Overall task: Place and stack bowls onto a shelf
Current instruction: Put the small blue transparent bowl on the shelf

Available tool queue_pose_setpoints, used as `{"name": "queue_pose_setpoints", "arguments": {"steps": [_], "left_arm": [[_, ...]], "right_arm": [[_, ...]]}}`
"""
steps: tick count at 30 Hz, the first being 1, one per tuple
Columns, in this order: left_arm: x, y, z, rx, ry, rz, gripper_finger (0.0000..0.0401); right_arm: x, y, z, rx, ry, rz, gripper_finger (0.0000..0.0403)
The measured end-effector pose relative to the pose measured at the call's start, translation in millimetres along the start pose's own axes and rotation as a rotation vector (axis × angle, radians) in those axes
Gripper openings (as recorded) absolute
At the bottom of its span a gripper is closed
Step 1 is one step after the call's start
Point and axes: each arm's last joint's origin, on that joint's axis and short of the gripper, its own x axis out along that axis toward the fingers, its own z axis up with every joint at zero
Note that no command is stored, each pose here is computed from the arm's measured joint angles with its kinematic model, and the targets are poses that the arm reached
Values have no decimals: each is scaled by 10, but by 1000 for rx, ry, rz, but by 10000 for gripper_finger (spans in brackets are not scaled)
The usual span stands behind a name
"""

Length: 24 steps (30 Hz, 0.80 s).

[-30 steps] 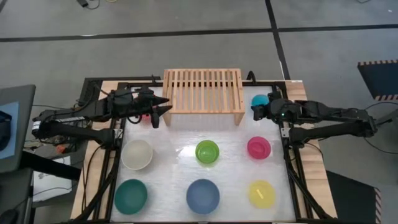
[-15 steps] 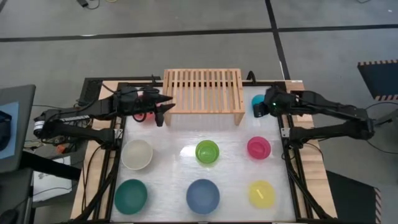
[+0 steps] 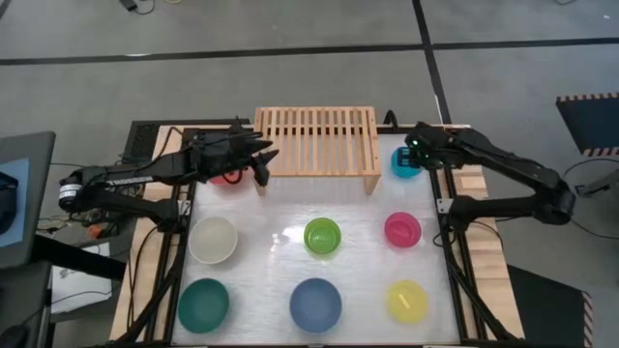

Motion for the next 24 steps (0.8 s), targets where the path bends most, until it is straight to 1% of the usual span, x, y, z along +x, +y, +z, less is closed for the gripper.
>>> {"name": "queue_pose_setpoints", "arguments": {"steps": [3,5,8,10,14,16,19,24], "left_arm": [[89,-19,-49,-53,20,22,139],[139,-32,-84,-71,37,22,139],[181,-45,-105,-86,44,19,139],[182,-45,-110,-87,48,19,139],[170,-42,-101,-90,44,18,139],[163,-42,-87,-95,33,16,139],[163,-44,-85,-107,31,14,139],[163,-44,-84,-117,30,15,139]], "right_arm": [[188,9,78,96,32,-104,148],[325,-2,154,193,22,-160,148],[545,-20,296,278,9,-178,148],[690,-71,354,323,60,-201,148],[916,-173,419,367,138,-276,148],[990,-223,430,391,166,-294,148],[1071,-270,404,401,188,-319,148],[1193,-344,300,406,214,-330,148]]}}
